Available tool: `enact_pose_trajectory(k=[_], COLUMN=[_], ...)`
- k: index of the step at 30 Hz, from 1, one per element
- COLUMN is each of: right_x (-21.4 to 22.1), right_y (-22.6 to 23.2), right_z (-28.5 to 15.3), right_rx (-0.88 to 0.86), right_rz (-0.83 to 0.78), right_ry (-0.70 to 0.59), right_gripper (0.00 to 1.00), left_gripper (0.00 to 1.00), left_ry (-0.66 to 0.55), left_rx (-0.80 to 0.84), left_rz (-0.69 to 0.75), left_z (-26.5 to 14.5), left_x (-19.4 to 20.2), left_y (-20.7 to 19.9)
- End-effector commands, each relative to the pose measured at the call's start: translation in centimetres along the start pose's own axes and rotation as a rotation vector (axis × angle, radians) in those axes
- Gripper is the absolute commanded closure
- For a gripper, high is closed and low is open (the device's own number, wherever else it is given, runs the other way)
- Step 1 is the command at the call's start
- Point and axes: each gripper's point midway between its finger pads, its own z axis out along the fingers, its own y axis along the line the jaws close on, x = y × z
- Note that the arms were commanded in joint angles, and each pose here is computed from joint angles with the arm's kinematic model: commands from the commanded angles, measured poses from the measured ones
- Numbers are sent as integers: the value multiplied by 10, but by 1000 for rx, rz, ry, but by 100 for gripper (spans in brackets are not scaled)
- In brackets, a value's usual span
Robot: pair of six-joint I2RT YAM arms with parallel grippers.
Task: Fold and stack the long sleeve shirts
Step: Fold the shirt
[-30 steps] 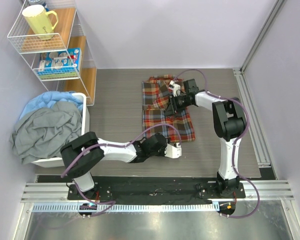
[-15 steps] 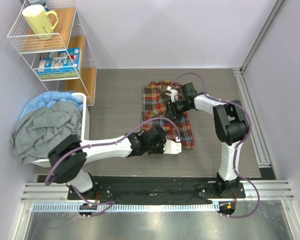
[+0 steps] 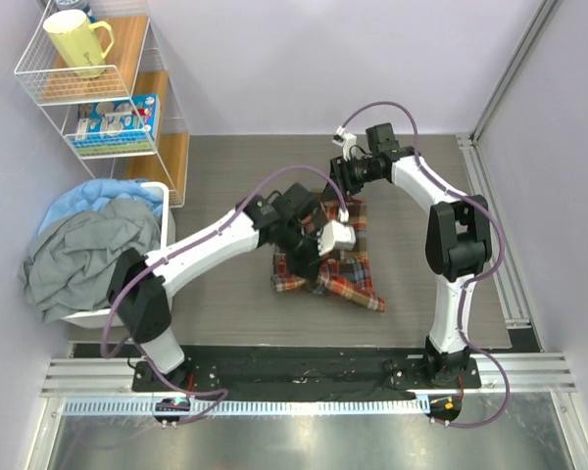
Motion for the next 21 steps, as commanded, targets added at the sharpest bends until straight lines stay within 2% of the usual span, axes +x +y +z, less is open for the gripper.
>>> enact_pose_trajectory(k=[1, 3, 4, 5, 7, 9, 11, 12, 15, 21], right_x=[-12, -24, -20, -28, -30, -29, -27, -25, -19, 4], right_y=[-33, -41, -49, -51, -57, -63, -68, -71, -79, -93], right_z=[-6, -9, -9, -10, -11, -10, -8, -7, 3, 26], right_rx=[11, 19, 23, 26, 33, 38, 42, 44, 42, 35], right_rz=[34, 26, 48, 40, 45, 45, 46, 51, 67, 154], right_ry=[-22, -42, -34, -45, -52, -50, -46, -41, -29, 16], right_gripper=[52, 52, 52, 52, 52, 52, 52, 52, 52, 52], left_gripper=[100, 100, 100, 100, 100, 100, 100, 100, 100, 100], left_ry=[-58, -65, -85, -58, -88, -79, -114, -100, -86, 32], left_rx=[131, 97, 72, 78, 23, 12, -28, -25, -56, -80], left_rz=[-198, -245, -231, -247, -245, -288, -280, -311, -346, -372], left_z=[-21, -28, -38, -25, -36, -24, -28, -15, 2, 42], left_x=[-19, -15, -26, -16, -24, -11, -18, -5, 14, 69], left_y=[22, 54, 68, 87, 124, 159, 186, 201, 230, 243])
